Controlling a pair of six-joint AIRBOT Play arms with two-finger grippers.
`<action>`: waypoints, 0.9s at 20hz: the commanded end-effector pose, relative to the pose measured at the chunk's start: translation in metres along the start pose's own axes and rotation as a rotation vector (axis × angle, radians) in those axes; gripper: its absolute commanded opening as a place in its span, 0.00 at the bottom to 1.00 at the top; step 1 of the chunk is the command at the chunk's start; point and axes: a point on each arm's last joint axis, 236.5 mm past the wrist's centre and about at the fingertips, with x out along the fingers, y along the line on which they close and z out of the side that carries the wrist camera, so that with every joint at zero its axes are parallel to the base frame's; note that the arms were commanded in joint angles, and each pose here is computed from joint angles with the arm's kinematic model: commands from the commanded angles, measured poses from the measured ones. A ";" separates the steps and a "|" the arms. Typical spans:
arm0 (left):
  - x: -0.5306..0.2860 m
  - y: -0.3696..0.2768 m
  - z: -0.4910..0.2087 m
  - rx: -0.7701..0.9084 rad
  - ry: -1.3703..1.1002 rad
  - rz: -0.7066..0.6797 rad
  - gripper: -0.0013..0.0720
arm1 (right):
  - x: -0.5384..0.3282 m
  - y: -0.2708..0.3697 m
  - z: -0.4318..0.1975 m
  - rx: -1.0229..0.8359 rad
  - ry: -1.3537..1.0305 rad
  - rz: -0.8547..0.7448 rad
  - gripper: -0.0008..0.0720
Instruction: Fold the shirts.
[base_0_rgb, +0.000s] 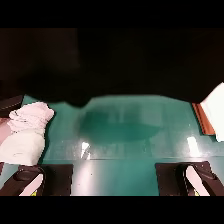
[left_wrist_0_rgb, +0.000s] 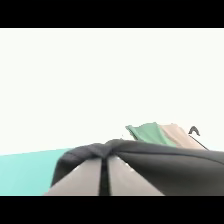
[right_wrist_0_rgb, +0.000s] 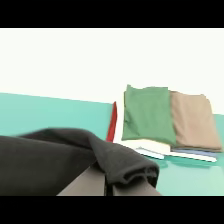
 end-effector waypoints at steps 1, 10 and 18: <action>0.023 0.013 -0.029 0.016 0.112 0.021 0.04 | -0.003 -0.007 -0.015 0.025 0.125 -0.029 0.04; 0.162 0.114 -0.393 -0.232 1.015 0.121 0.05 | 0.161 -0.011 -0.282 0.235 0.963 0.106 0.04; 0.214 0.148 -0.507 -0.339 1.087 0.167 0.05 | 0.249 -0.019 -0.400 0.358 1.176 0.138 0.04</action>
